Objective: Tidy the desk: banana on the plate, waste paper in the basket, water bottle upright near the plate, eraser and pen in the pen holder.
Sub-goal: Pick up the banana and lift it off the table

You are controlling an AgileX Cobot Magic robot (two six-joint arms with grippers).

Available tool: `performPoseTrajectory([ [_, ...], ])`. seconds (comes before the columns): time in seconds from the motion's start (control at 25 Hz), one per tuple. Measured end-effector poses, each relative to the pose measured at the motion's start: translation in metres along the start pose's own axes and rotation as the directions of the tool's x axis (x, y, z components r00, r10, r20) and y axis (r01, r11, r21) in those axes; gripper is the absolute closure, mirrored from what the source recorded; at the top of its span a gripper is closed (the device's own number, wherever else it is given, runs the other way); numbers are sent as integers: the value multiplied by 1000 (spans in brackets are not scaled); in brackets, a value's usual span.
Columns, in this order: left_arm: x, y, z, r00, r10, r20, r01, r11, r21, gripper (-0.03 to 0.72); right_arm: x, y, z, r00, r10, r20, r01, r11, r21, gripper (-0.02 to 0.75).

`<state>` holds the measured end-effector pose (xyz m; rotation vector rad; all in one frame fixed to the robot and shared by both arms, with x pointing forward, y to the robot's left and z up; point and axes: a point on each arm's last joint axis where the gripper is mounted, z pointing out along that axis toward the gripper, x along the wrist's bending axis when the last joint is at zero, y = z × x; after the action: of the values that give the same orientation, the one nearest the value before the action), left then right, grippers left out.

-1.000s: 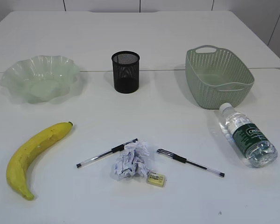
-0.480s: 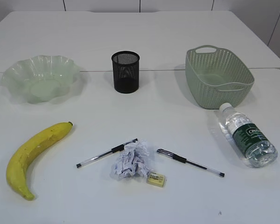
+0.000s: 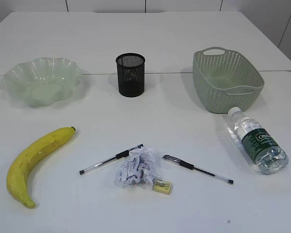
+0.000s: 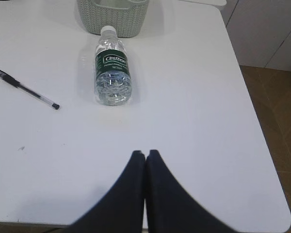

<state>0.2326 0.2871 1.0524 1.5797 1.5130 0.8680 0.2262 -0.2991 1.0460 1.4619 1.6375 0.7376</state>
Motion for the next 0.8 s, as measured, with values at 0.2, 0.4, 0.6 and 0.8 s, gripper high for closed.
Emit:
performPoseTrajectory([
  [0.2, -1, 1, -1, 1000, -5, 9, 5, 1000, -2, 707, 2, 0, 0, 1000, 11, -24, -11, 1000, -4, 749],
  [0.4, -1, 12, -8, 1000, -1, 3, 2, 996, -84, 706, 3, 0, 0, 999, 15, -33, -15, 1000, -5, 749],
  [0.6, -2, 18, -14, 1000, 1, 4, 0, 993, -121, 706, 3, 0, 0, 999, 15, -33, -15, 1000, -5, 749],
  [0.8, -4, 18, -21, 1000, 3, 17, -1, 996, -92, 706, 1, 0, 0, 999, 47, -9, -47, 999, 1, 748],
])
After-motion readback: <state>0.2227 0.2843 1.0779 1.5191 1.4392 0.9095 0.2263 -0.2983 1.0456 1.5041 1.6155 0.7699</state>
